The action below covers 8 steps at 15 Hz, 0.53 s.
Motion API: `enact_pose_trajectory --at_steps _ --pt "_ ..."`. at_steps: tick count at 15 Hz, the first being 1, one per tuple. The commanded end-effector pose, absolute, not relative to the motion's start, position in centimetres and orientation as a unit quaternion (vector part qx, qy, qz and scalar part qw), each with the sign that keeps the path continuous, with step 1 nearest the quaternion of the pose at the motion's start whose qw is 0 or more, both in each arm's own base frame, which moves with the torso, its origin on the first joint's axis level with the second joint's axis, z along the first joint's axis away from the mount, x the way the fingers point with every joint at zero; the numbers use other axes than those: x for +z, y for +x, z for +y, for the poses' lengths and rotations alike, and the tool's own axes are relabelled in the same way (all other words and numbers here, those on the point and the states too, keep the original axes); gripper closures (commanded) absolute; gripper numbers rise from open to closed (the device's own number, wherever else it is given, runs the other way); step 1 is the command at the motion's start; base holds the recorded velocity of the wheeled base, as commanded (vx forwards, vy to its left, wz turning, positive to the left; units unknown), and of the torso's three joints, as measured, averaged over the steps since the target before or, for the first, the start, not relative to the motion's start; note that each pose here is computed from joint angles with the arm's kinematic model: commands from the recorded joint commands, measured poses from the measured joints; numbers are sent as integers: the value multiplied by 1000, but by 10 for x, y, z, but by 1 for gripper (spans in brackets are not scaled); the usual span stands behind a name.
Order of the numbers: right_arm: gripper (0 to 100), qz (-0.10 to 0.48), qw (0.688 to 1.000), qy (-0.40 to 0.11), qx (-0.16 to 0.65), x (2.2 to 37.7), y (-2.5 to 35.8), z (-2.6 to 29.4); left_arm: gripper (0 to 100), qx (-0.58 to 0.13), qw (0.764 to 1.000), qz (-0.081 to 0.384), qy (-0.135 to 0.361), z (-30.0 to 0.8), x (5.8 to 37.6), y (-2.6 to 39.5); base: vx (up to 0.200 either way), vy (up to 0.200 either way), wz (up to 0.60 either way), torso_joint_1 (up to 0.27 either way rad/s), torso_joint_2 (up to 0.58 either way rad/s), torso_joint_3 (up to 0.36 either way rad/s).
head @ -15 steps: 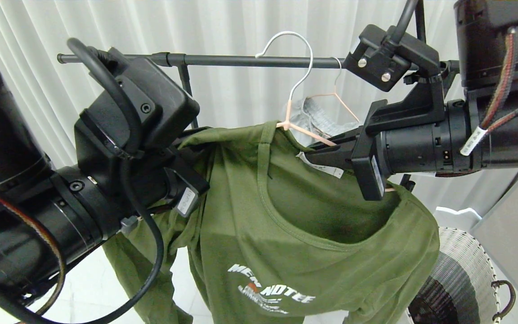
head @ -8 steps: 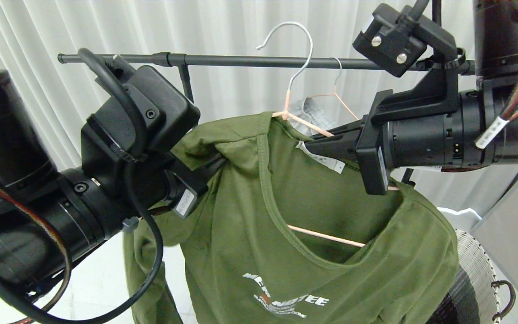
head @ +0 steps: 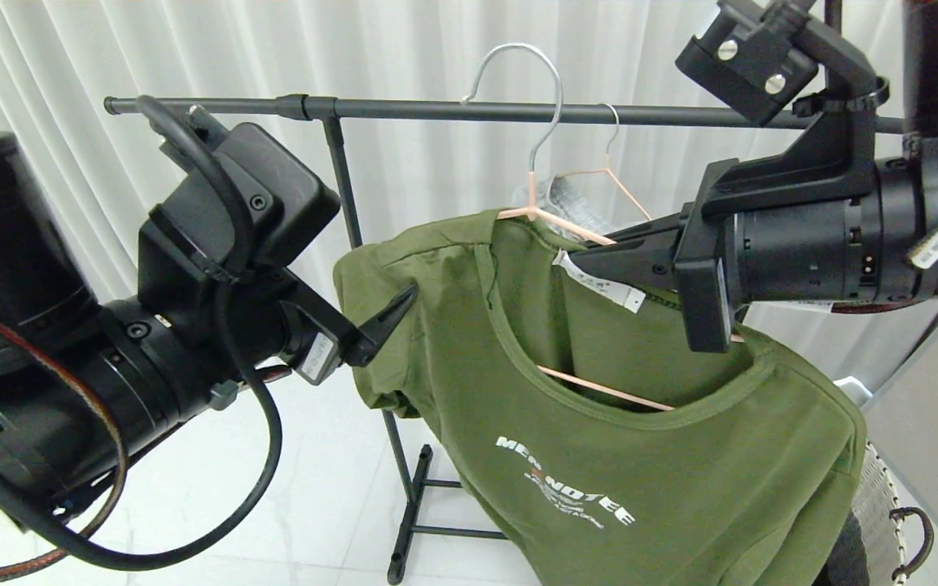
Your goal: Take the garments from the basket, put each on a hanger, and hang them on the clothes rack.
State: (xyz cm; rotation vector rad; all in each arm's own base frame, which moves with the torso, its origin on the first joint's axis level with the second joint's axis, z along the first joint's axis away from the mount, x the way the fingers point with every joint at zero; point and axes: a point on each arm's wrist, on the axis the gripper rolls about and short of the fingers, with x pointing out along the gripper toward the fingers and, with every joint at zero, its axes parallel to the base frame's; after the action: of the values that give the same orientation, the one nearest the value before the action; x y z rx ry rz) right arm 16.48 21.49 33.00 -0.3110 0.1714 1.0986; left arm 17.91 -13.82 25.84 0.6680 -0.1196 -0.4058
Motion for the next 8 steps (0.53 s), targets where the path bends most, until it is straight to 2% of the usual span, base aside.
enact_pose_trajectory --at_steps 1,4,8 --pt "100 81 840 -147 517 331 165 213 0 -193 923 -52 327 -131 254 175 0 0 0 0 0 0" --pt "100 80 847 -145 504 332 170 207 0 -185 925 -41 329 -118 245 166 0 0 0 0 0 0" --pt "100 62 848 -140 508 341 161 198 0 -134 949 51 281 -78 209 182 0 0 0 0 0 0"
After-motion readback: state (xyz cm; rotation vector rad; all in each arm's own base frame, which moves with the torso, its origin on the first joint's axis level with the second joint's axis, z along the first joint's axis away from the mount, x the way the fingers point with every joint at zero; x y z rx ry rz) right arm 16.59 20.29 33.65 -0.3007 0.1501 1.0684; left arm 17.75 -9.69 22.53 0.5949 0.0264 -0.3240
